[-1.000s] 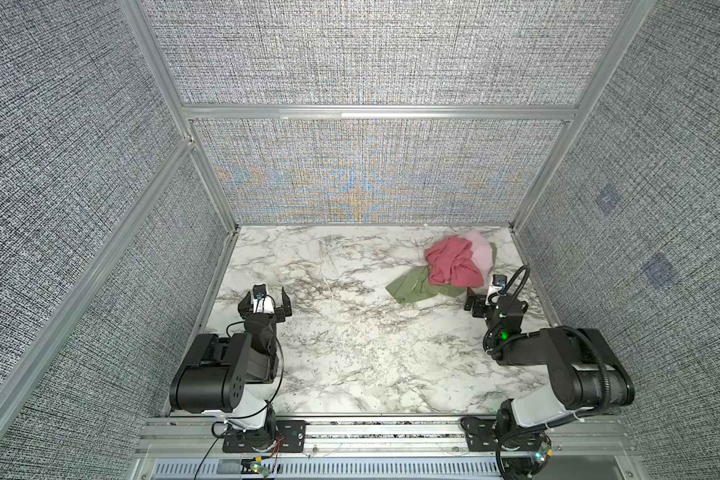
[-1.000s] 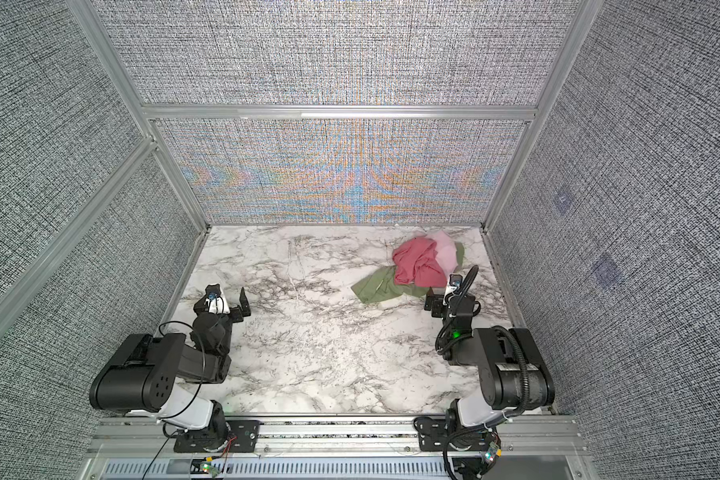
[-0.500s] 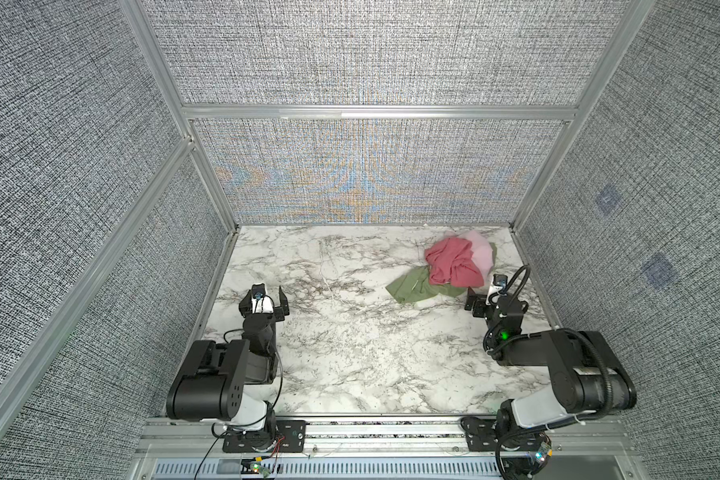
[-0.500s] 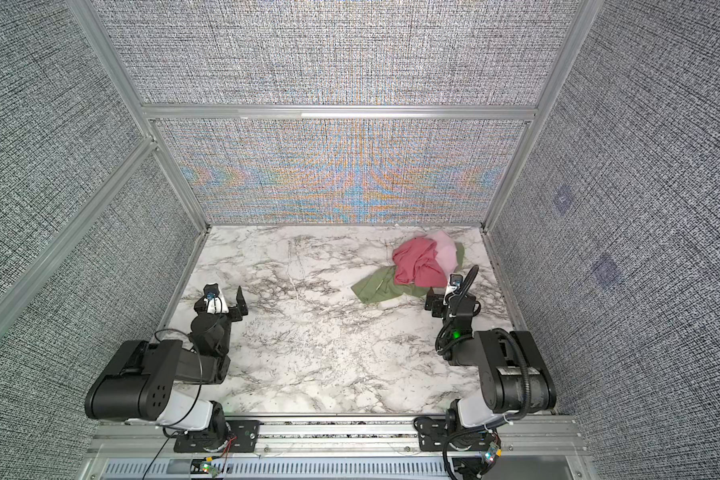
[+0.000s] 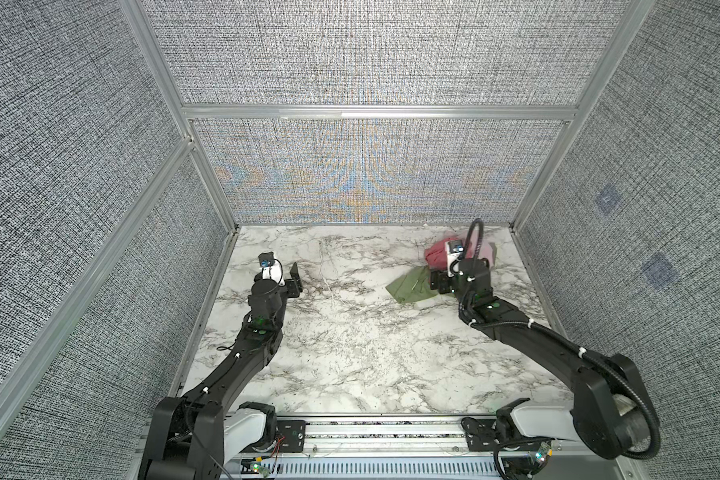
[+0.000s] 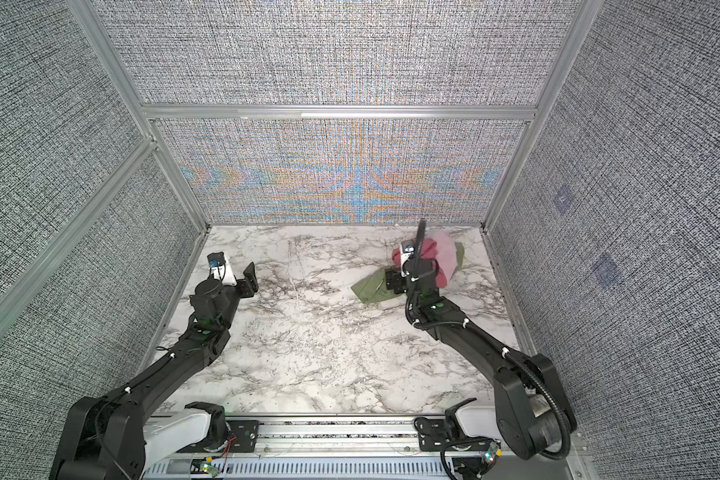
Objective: Pick out a specific cloth from the pile
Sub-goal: 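Reach the right gripper to the green shirt under the pile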
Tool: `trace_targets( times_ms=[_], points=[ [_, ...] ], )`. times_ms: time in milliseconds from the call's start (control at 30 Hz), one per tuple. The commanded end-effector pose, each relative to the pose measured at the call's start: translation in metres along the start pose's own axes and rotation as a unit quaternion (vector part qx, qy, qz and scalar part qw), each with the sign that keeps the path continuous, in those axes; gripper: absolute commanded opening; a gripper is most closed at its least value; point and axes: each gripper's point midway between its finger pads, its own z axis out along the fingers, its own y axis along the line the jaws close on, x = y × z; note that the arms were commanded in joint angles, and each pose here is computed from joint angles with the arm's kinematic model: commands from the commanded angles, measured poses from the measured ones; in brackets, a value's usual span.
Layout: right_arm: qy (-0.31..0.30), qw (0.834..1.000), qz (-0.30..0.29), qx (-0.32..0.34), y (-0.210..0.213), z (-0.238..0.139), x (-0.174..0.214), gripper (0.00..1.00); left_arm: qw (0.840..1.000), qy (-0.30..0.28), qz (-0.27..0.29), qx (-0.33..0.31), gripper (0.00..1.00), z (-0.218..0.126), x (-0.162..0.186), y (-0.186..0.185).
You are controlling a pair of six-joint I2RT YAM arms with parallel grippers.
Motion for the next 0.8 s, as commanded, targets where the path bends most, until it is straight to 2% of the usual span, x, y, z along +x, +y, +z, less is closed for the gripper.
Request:
trace_targets(
  times_ms=[0,133,300,600,767],
  points=[
    [0.084,0.996,0.002,-0.015,0.024,0.010,0.037,0.89,0.996,0.081,-0.026,-0.021,0.72,-0.003,0.032,0.004],
    [0.130,0.991,-0.007,-0.039,0.058,0.034,0.051,0.89,0.995,0.090,-0.044,-0.013,0.72,-0.011,0.036,0.001],
    [0.186,0.981,-0.014,-0.042,0.082,0.060,0.083,0.89,0.995,0.082,-0.049,-0.008,0.72,-0.021,0.035,0.002],
    [0.230,0.973,-0.006,-0.035,0.094,0.084,0.113,0.88,0.997,0.073,-0.029,-0.010,0.72,-0.028,0.035,0.006],
    [0.250,0.968,-0.002,-0.025,0.095,0.094,0.127,0.82,0.997,0.078,-0.023,-0.014,0.72,-0.026,0.040,0.008]
  ],
)
